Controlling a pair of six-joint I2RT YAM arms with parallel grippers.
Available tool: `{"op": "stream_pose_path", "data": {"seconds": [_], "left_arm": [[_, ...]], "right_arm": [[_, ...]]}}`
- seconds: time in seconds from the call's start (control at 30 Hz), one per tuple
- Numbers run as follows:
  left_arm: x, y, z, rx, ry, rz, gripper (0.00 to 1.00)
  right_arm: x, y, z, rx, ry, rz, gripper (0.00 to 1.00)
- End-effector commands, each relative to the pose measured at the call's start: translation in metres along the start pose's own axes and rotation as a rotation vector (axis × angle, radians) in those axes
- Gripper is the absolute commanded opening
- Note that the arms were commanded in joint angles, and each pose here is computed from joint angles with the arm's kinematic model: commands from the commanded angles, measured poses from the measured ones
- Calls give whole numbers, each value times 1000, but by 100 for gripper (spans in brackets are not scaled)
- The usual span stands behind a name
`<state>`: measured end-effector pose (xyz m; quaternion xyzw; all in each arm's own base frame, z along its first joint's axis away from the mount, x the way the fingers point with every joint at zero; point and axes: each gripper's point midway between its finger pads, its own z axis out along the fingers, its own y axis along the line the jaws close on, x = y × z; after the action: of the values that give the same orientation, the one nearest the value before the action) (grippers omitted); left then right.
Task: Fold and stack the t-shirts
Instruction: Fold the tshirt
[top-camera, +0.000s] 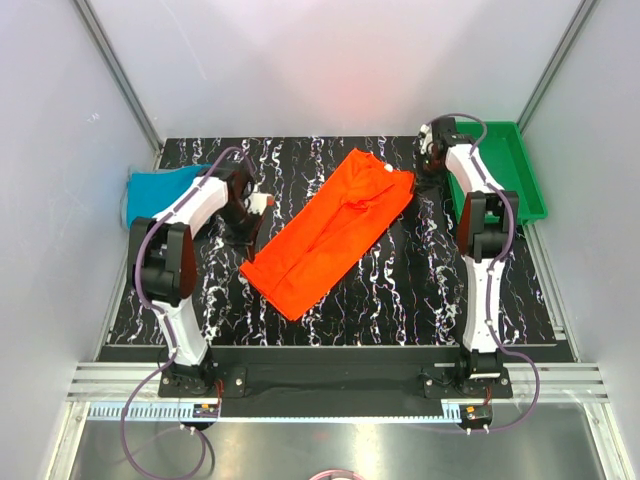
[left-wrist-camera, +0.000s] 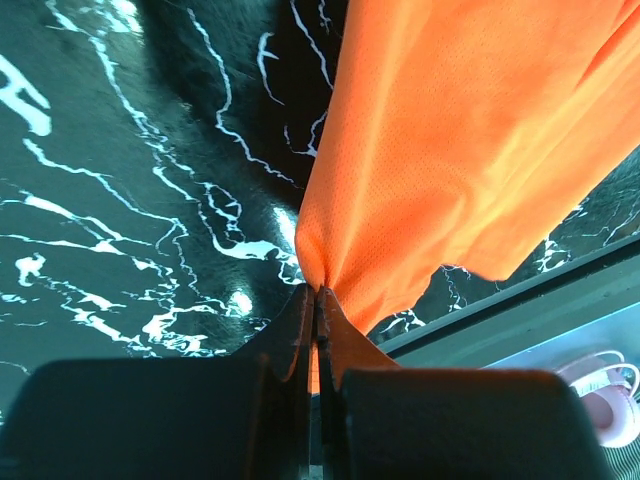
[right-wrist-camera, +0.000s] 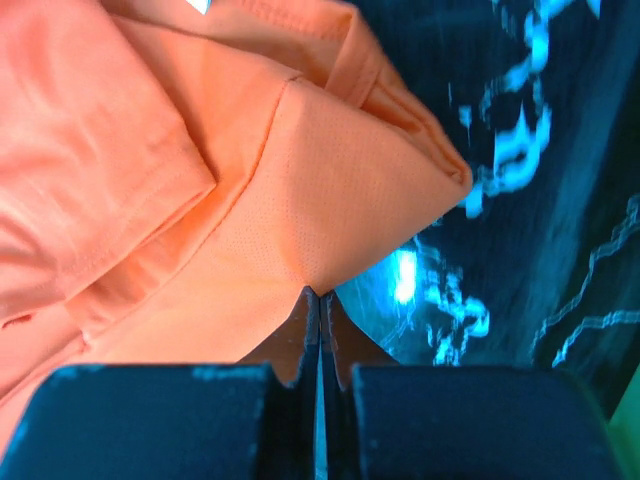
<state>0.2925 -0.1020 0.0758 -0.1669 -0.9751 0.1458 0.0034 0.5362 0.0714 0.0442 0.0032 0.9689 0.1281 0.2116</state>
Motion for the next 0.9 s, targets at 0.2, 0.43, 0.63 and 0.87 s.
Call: {"op": "stream_pose_path", "data": {"seconds": [0.2,0.43,0.63,0.87], "left_arm": [[14,-32,-1,18,10,83,0],[16,-51,9,17,44,148,0],[22,-68,13,21,65,198,0],[27,-76,19,9,84,227,0]], "right_arm": [[-58,35,10,-46,-158,-126,0],[-65,75,22,-109,-188,-188,0],[-53,103,38,-145,-161,-228,0],[-66,106,38,-112,-210,-239,2]]}}
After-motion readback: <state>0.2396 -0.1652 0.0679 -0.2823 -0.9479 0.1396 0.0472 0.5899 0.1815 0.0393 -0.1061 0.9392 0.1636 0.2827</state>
